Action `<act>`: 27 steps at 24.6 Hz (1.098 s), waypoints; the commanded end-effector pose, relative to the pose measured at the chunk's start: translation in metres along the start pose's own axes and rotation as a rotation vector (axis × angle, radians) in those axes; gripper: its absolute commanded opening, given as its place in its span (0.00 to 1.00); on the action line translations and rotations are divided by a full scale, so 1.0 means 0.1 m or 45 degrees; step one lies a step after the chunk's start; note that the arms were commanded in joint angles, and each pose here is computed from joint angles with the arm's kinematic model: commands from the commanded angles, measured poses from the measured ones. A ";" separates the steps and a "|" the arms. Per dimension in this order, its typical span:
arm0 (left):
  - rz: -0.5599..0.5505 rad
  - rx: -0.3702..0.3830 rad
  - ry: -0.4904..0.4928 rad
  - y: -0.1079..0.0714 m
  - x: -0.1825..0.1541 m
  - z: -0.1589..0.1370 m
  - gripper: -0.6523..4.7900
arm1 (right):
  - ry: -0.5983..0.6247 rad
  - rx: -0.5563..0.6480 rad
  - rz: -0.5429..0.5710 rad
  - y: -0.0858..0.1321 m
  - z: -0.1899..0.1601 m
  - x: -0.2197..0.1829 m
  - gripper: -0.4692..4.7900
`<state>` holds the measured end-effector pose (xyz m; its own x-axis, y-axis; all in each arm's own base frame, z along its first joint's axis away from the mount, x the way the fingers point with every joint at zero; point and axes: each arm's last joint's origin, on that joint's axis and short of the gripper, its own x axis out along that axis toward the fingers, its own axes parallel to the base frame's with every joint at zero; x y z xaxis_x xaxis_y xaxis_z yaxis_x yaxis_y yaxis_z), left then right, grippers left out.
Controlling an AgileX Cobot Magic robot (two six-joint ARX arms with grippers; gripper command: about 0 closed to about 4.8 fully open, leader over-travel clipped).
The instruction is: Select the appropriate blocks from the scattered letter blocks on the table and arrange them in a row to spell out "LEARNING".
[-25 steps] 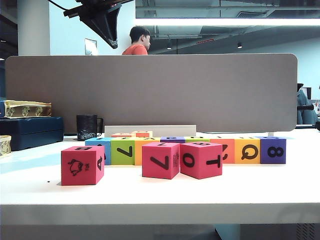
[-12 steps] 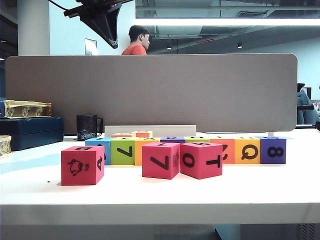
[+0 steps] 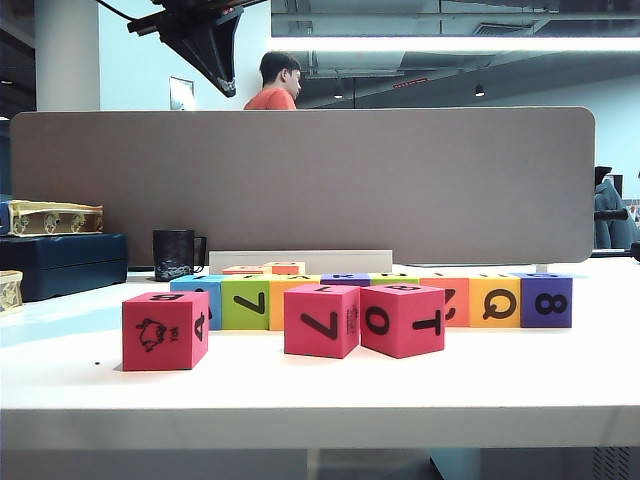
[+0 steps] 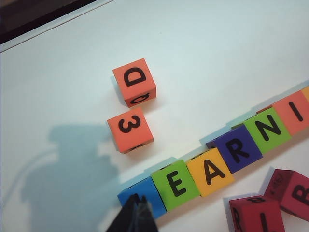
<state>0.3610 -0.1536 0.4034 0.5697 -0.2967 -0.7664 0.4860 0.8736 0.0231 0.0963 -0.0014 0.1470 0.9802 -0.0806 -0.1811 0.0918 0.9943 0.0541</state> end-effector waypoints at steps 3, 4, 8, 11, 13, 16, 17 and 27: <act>-0.003 0.000 -0.029 0.00 -0.04 0.02 0.11 | -0.015 0.005 0.005 0.00 0.00 0.00 0.09; -0.003 0.000 -0.029 0.00 -0.04 0.02 0.11 | -0.015 0.005 0.005 0.00 0.00 0.00 0.09; -0.003 0.000 -0.029 0.00 -0.04 0.02 0.11 | -0.015 0.005 0.005 0.00 0.00 0.00 0.09; -0.001 0.001 -0.040 -0.01 -0.08 0.02 0.11 | -0.015 0.005 0.005 0.00 0.00 0.00 0.09; 0.002 0.008 -0.064 -0.01 -0.17 0.02 0.11 | -0.015 0.005 0.004 0.00 0.00 0.00 0.09; 0.036 0.080 -0.124 -0.01 -0.37 0.02 0.11 | -0.015 0.005 0.005 0.00 0.00 0.00 0.09; 0.040 0.081 -0.154 -0.01 -0.43 0.02 0.11 | -0.015 0.005 0.004 0.00 0.00 0.00 0.09; 0.160 0.078 -0.747 0.04 -0.88 -0.42 0.11 | -0.015 0.005 0.005 0.00 0.00 0.00 0.09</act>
<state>0.2900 -0.1150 0.4406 0.8537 -0.3796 -0.3565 0.4478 0.8845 0.1306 0.0963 -0.0014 0.1469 0.9800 -0.0802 -0.1819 0.0915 0.9943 0.0544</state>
